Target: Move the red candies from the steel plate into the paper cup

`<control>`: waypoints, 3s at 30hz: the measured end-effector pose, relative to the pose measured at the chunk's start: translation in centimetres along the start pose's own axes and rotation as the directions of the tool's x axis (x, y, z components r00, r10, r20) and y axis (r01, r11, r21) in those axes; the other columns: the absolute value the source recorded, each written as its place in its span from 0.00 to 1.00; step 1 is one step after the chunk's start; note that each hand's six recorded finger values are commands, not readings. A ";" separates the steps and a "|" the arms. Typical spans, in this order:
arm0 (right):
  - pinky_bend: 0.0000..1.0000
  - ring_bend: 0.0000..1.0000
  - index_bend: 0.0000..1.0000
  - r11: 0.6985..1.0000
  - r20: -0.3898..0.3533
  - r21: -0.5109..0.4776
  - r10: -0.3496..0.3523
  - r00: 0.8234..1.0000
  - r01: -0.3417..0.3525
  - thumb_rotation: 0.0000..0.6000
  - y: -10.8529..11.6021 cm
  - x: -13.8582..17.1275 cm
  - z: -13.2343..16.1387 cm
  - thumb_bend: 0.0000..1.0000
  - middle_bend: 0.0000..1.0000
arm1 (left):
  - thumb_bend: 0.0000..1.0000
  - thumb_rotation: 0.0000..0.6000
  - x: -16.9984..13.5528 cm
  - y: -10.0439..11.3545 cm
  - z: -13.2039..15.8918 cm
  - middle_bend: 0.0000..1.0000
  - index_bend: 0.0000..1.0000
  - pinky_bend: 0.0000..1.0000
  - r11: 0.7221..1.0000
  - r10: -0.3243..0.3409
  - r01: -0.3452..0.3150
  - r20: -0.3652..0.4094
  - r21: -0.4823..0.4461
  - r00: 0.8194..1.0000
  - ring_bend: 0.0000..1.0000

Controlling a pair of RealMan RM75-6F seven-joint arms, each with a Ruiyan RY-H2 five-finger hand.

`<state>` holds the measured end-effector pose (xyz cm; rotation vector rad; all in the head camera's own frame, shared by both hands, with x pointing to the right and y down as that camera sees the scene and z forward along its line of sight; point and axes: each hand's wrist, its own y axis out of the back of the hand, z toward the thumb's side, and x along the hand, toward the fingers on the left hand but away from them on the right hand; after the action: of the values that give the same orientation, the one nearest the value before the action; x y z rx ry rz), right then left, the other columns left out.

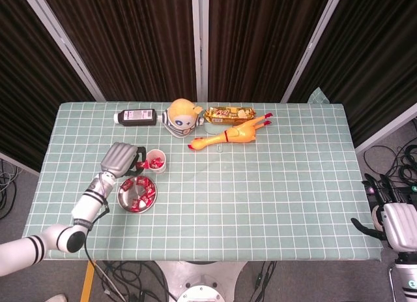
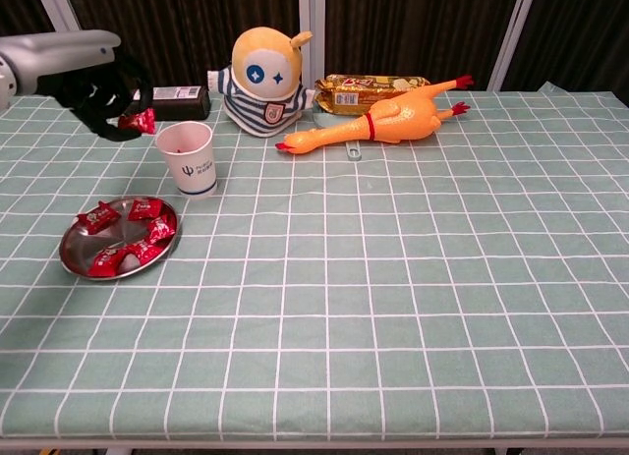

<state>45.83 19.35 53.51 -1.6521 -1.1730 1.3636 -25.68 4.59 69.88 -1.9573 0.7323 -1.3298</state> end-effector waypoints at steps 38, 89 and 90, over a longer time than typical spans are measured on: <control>0.19 0.01 0.04 1.000 -0.022 -0.010 0.010 1.000 -0.011 1.00 -0.4 -0.6 0.3 0.08 0.21 | 0.38 1.00 -4.0 -3.4 -4.7 0.88 0.41 0.98 0.987 -0.151 0.156 -0.143 0.024 0.978 0.82; 0.19 0.01 0.04 1.000 -0.007 0.000 0.011 1.000 -0.011 1.00 -0.2 -0.2 0.3 0.08 0.21 | 0.32 1.00 -4.1 -7.4 -4.0 0.88 0.42 0.98 0.954 -0.283 0.295 -0.157 0.054 0.946 0.82; 0.19 0.01 0.04 1.000 -0.007 -0.001 0.011 1.000 -0.011 1.00 -0.2 -0.2 0.3 0.08 0.21 | 0.31 1.00 -4.0 -7.3 -3.9 0.88 0.43 0.98 0.957 -0.274 0.286 -0.157 0.058 0.949 0.82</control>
<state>45.53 19.22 53.74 -1.6641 -1.1626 1.3635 -30.09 11.44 74.28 -1.9666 0.4699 -1.6619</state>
